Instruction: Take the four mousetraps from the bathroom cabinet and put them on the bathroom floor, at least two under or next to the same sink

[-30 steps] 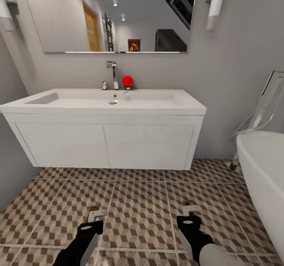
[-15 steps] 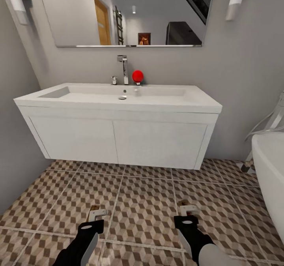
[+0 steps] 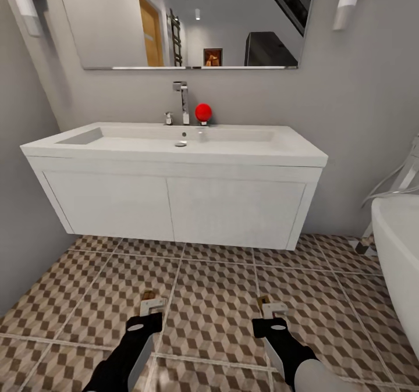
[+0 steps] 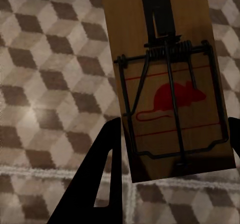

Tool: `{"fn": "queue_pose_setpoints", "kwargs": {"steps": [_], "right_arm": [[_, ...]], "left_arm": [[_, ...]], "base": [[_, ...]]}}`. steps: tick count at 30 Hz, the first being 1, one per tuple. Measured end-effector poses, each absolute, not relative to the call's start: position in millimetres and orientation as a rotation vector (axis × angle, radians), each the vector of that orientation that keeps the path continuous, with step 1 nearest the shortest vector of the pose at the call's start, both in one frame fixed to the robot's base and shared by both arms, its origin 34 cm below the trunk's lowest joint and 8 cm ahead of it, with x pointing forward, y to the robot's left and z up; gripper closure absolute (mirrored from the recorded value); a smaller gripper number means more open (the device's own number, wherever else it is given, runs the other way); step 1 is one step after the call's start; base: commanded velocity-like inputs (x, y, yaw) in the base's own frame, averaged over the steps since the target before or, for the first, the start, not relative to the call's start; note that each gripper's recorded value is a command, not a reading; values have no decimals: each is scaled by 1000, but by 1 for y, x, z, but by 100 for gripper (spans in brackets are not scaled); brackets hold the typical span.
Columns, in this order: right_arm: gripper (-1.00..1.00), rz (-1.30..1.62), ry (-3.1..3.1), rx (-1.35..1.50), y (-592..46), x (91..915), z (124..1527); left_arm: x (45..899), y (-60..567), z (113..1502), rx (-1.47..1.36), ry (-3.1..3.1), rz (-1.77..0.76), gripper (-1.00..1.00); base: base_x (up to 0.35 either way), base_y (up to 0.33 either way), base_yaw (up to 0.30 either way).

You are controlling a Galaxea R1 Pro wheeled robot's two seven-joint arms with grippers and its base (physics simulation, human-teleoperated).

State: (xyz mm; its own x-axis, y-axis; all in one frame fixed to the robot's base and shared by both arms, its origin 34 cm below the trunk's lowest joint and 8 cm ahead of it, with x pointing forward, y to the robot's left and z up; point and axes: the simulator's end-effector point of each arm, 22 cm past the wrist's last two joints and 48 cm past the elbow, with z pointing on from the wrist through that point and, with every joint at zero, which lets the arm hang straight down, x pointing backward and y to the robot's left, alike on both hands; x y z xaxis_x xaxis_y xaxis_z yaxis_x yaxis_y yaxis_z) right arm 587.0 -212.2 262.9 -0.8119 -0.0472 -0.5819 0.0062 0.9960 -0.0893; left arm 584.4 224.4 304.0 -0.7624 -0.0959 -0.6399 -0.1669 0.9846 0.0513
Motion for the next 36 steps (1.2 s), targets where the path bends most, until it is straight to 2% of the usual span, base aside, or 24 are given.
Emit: {"fn": "queue_pose_setpoints", "kwargs": {"steps": [26,36], "right_arm": [[100,-162,2423,-10,-217,631,300],[100,-245,2421,27,-232,629,301]], "left_arm": [[608,221,328,-170,2411,127,100],[604,221,325,-163,2438,128,100]], "base": [[0,0,-1],[0,0,-227]]}}
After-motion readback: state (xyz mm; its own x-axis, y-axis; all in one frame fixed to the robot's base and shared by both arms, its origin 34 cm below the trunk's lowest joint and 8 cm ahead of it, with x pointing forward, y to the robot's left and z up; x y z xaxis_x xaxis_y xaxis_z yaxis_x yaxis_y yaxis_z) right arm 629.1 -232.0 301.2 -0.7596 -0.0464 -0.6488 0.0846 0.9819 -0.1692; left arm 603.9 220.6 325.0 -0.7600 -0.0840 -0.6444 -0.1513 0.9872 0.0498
